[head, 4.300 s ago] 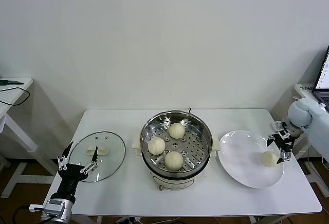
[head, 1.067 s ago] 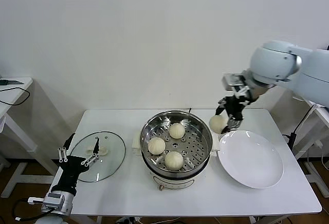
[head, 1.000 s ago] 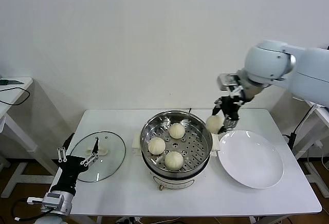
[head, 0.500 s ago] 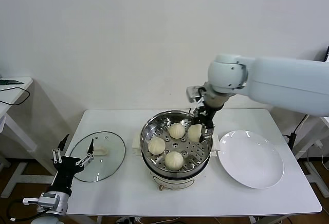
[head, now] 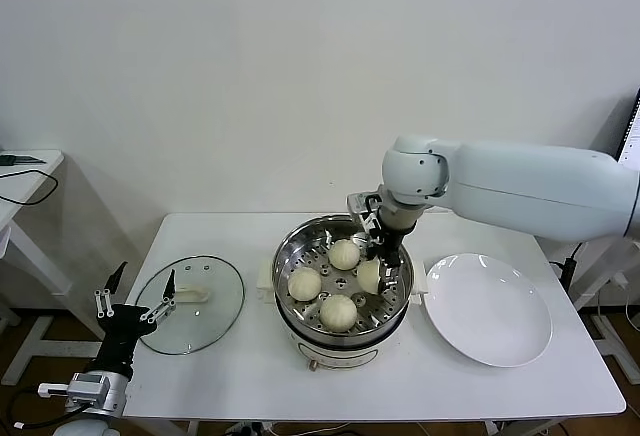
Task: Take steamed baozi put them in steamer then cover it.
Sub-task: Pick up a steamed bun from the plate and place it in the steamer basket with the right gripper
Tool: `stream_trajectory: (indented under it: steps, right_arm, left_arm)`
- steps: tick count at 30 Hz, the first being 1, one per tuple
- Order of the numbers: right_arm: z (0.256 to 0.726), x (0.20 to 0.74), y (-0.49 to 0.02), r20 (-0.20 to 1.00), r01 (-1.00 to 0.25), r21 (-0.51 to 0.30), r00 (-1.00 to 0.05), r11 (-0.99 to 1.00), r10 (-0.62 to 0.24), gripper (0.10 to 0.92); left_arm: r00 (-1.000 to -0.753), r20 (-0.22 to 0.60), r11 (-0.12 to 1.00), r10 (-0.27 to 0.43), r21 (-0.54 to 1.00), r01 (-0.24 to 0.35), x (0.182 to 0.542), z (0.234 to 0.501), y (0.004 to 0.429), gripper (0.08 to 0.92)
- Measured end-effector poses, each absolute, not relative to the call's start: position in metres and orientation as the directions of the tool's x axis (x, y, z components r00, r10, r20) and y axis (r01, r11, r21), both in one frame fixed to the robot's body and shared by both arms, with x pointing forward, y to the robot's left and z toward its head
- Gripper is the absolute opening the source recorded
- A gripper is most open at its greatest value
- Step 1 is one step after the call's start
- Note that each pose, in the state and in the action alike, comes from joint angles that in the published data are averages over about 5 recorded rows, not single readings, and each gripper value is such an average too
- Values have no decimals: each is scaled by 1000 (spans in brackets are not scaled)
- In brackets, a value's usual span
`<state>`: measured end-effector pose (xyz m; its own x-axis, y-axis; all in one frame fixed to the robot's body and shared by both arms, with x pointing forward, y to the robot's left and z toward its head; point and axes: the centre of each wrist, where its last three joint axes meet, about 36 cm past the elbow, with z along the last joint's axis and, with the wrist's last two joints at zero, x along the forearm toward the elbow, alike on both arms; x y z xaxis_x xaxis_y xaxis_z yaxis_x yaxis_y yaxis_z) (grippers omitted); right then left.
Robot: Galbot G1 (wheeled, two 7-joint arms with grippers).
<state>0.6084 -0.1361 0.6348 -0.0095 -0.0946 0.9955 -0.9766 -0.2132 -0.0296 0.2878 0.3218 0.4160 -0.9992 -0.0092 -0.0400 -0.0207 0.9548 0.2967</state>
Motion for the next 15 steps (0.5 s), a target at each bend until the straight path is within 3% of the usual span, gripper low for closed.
stream_trajectory:
  steps: [15]
  right_arm:
    - [607, 617, -138, 997, -977, -14, 1, -213, -73, 679]
  left_arm:
    - [-999, -35, 954, -16, 297, -25, 287, 414, 324, 823]
